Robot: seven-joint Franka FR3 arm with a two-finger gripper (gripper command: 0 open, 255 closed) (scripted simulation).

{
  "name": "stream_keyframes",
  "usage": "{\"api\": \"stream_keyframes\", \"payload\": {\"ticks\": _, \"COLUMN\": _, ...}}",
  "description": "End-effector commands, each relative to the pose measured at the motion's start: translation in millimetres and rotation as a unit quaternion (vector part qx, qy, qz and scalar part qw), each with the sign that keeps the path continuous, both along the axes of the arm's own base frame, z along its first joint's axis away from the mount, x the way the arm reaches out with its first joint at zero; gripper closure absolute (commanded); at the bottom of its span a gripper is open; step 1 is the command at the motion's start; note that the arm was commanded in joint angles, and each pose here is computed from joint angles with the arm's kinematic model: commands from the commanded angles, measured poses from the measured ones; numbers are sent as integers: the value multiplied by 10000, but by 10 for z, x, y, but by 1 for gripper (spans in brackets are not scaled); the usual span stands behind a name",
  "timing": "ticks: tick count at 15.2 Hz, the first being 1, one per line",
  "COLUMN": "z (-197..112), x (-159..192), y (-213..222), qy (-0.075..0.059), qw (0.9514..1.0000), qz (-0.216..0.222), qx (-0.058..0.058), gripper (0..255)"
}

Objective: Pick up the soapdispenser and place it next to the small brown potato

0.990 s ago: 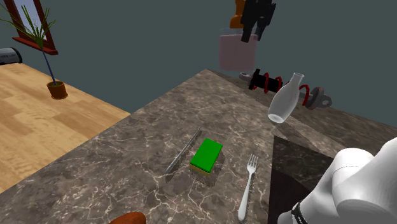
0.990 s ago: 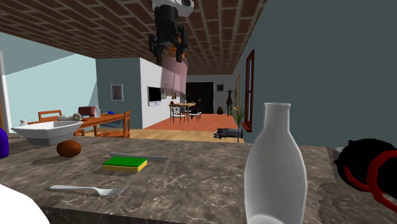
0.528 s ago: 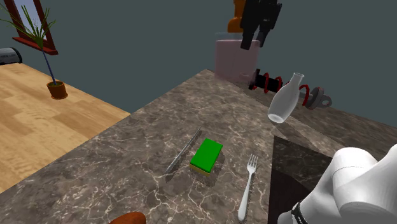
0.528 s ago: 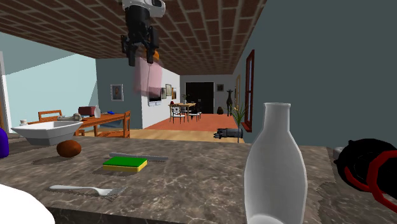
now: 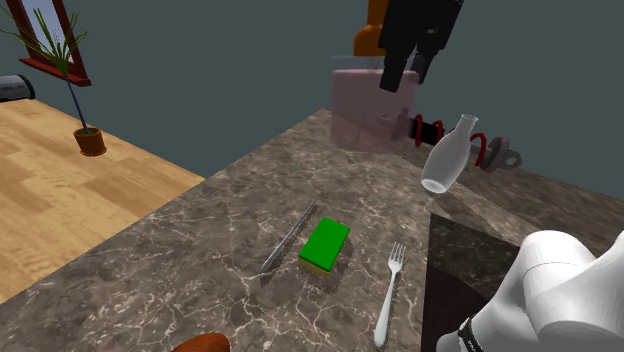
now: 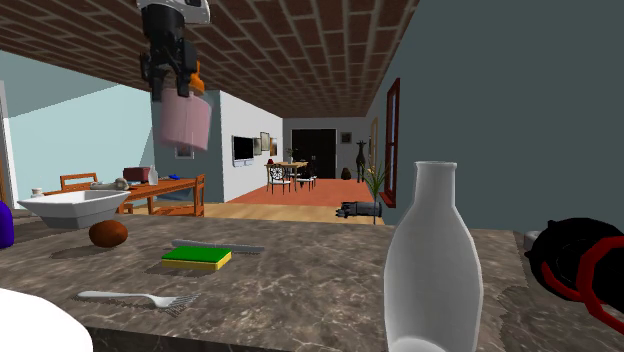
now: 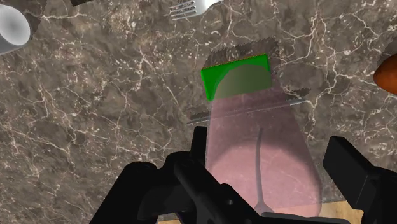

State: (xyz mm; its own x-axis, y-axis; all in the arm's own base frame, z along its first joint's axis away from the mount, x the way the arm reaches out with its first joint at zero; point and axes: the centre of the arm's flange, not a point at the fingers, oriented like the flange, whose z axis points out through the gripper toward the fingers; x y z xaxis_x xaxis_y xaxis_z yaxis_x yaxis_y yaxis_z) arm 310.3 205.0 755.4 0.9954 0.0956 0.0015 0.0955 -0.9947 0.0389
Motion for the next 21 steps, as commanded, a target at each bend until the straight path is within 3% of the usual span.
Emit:
{"api": "stream_keyframes", "payload": {"ticks": 1, "z": -16, "x": -171, "y": 244, "qy": -1, "qw": 10000, "qz": -9, "qx": -2, "gripper": 255}}
{"api": "stream_keyframes", "payload": {"ticks": 19, "z": -9, "x": -1543, "y": 2185, "qy": -1, "qw": 10000, "qz": -9, "qx": -2, "gripper": 255}}
{"api": "stream_keyframes", "payload": {"ticks": 21, "z": -62, "x": -1569, "y": 2223, "qy": -1, "qw": 10000, "qz": -9, "qx": -2, "gripper": 255}}
